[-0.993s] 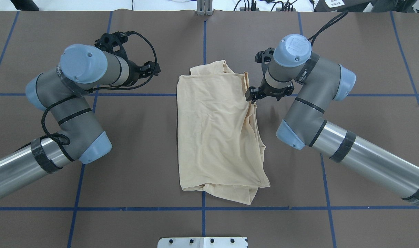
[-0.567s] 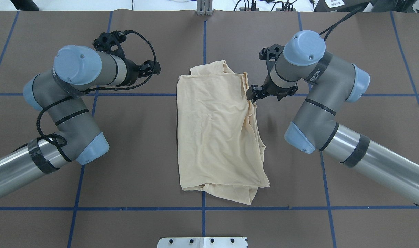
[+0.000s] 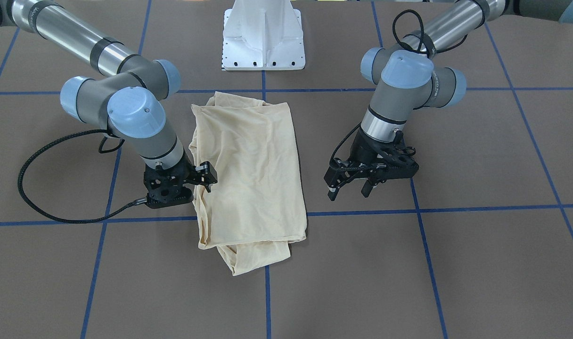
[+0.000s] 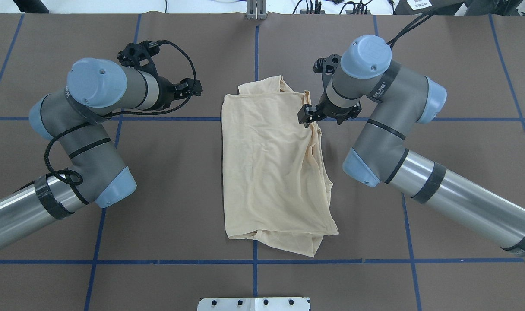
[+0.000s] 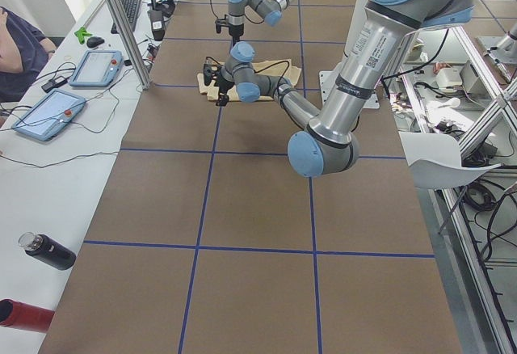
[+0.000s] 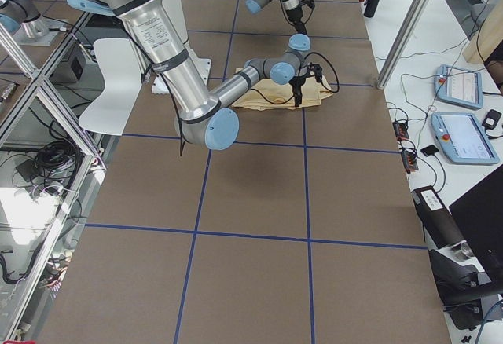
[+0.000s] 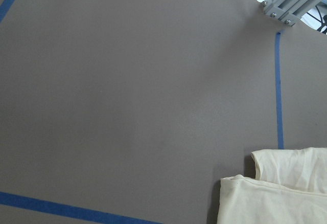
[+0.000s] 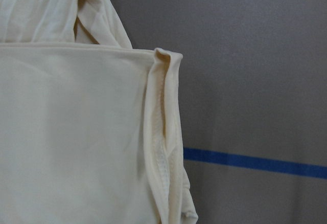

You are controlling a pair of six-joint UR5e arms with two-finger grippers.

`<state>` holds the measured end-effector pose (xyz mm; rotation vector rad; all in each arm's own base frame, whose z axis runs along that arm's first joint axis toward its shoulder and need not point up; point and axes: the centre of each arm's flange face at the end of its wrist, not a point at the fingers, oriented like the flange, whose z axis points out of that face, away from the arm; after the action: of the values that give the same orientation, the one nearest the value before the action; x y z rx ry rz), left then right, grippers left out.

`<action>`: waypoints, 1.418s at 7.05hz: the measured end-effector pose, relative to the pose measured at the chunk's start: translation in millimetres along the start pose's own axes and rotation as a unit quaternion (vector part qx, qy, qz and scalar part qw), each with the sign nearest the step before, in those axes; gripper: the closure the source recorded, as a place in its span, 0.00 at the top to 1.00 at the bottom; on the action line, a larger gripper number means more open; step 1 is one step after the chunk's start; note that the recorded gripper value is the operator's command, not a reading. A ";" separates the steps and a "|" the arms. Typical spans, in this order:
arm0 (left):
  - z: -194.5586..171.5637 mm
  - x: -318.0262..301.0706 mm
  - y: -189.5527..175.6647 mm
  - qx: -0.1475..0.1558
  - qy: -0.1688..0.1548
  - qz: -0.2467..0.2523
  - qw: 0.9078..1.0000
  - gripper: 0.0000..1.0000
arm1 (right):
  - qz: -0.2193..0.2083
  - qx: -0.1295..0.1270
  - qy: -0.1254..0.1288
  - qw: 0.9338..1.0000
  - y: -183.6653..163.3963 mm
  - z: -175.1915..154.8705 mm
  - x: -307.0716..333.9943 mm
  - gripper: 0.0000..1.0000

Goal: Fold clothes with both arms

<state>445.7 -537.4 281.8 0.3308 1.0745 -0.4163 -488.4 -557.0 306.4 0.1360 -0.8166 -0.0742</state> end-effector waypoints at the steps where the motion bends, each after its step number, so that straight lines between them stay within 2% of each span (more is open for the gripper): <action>1: -1.4 1.8 0.3 0.000 0.002 0.001 1.000 1.00 | -0.003 0.003 0.012 1.000 -8.7 8.8 -2.9 1.00; 4: -3.1 5.7 0.7 0.001 0.004 0.002 1.000 1.00 | -0.022 0.017 0.048 0.998 -33.5 27.8 -10.3 1.00; 7: -2.9 4.4 -1.0 0.003 0.003 0.008 1.000 1.00 | -0.040 0.020 0.061 0.997 -47.4 41.7 -14.2 1.00; 10: -2.9 5.2 -0.8 0.002 0.003 0.010 1.000 1.00 | -0.062 0.019 0.074 0.995 -63.4 37.9 26.6 1.00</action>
<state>445.2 -537.6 275.8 0.3467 1.0757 -0.4001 -498.8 -626.3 341.8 0.2263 -0.6607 -0.1645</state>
